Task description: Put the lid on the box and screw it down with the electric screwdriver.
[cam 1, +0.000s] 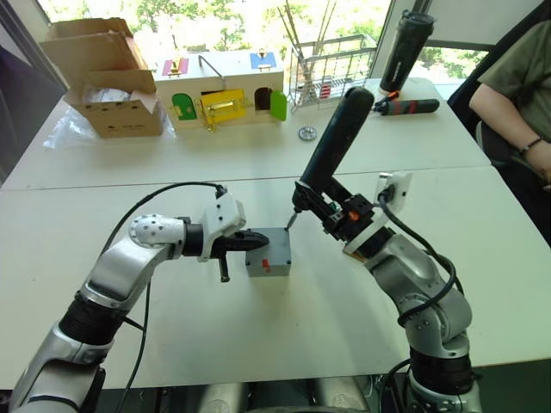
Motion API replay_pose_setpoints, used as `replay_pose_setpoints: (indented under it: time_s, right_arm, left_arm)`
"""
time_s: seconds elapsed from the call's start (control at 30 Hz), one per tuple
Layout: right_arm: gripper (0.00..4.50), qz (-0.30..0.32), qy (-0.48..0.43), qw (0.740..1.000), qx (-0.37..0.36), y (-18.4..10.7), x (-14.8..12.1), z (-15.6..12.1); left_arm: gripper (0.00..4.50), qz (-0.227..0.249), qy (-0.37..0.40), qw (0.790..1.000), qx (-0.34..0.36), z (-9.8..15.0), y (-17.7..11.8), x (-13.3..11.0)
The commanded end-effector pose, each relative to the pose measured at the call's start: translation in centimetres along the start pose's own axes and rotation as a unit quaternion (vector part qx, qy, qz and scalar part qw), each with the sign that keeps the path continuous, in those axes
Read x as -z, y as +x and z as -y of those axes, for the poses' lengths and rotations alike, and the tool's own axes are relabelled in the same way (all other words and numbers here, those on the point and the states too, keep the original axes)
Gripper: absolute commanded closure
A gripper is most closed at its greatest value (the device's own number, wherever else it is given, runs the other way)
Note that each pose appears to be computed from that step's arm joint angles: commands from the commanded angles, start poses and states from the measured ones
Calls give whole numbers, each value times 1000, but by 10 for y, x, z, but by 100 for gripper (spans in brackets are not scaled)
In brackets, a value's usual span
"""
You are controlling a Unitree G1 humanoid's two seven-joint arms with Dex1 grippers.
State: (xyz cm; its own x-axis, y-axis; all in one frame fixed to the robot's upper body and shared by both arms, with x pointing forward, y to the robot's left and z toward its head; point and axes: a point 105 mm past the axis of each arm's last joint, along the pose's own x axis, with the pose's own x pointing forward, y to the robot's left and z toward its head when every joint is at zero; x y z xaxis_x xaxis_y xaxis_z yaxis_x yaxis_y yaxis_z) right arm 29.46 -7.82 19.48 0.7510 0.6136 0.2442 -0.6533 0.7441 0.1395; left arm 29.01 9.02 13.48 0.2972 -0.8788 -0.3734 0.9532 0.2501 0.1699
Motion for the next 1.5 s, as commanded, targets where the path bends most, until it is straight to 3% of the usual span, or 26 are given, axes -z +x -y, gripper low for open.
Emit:
replay_pose_setpoints:
  time_s: [0.03, 0.43, 1.5]
  right_arm:
    - [274, 17, -29, 999, -28, 2, -9, -13]
    - [274, -71, -97, 992, -48, 11, 34, -16]
    - [274, -132, -89, 987, -26, -4, 88, -12]
  left_arm:
    - [450, -25, -14, 1000, -1, 2, -1, 13]
    - [450, -40, -13, 999, 5, 7, 5, 23]
    - [450, -51, -28, 998, 1, 16, 10, 31]
